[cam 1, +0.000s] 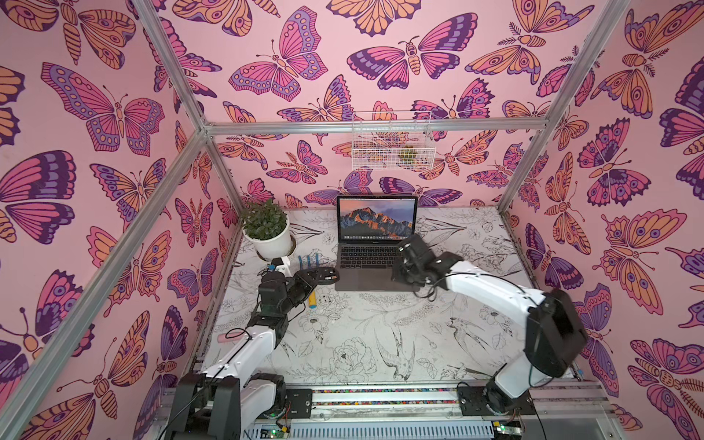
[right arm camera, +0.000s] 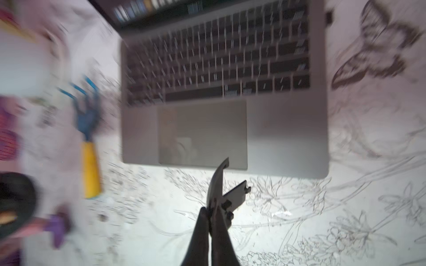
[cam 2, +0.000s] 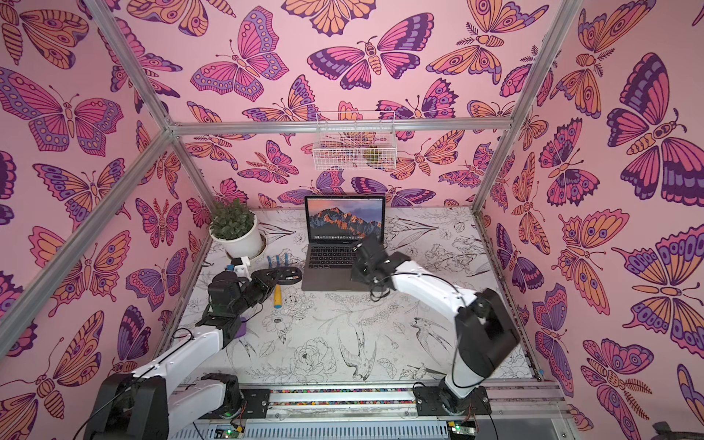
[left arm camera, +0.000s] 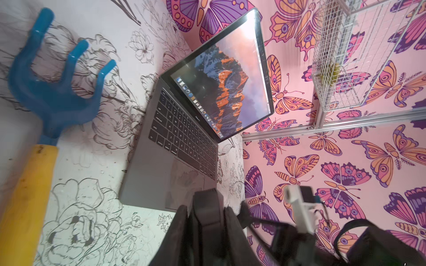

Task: Insert the wireless mouse receiver into the laptop
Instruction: Pick up the lid from the center of the board, then close the lid on the mouse.

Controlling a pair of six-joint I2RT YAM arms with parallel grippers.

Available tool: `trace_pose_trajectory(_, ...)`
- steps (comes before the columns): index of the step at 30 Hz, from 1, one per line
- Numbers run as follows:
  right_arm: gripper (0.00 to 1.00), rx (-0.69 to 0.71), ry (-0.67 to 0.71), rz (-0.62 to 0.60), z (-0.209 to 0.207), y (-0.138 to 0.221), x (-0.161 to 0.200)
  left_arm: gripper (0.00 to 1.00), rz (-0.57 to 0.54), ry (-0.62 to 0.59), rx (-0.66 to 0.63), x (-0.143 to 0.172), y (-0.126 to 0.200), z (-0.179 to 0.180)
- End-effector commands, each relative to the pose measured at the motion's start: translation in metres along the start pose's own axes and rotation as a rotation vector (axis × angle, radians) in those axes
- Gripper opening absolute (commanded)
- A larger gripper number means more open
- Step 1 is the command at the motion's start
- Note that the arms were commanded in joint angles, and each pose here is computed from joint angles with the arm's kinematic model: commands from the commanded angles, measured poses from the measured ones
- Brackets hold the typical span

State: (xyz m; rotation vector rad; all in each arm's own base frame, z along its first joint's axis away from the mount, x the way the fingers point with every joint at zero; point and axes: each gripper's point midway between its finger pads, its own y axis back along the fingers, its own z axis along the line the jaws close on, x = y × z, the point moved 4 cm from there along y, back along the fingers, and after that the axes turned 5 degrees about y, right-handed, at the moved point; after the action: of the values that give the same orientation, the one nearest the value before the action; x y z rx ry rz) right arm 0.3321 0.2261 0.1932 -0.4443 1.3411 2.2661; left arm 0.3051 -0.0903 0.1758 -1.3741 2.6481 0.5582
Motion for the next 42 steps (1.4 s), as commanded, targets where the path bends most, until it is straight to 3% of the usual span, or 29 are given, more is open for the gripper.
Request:
trace_pose_trajectory(1, 0.0, -0.463, -0.06, -0.125, 0.037, 0.048, -0.049, 0.0, 0.048, -0.023, 0.166, 0.0, -0.006, -0.043)
trace_pose_trajectory(7, 0.0, -0.787, -0.048, -0.189, 0.047, 0.11, -0.079, 0.0, 0.086, 0.053, 0.331, 0.009, -0.03, -0.089)
trace_pose_trajectory(12, 0.0, -0.969, -0.038, -0.178, 0.07, 0.131, -0.082, 0.0, 0.094, 0.143, 0.486, 0.009, -0.044, -0.114)
trace_pose_trajectory(16, 0.0, -1.086, -0.019, -0.131, 0.09, 0.137, -0.077, 0.0, 0.104, 0.19, 0.537, 0.005, -0.053, -0.122)
trace_pose_trajectory(22, 0.0, -1.161, 0.066, 0.018, 0.107, 0.138, -0.066, 0.0, 0.164, 0.193, 0.589, 0.009, -0.051, -0.144)
trace_pose_trajectory(33, 0.0, -1.256, -0.032, 0.104, 0.126, 0.135, -0.066, 0.0, 0.183, 0.232, 0.626, 0.01, -0.037, -0.157)
trace_pose_trajectory(42, 0.0, -1.304, -0.13, 0.164, 0.138, 0.104, -0.067, 0.0, 0.17, 0.222, 0.648, 0.009, -0.032, -0.16)
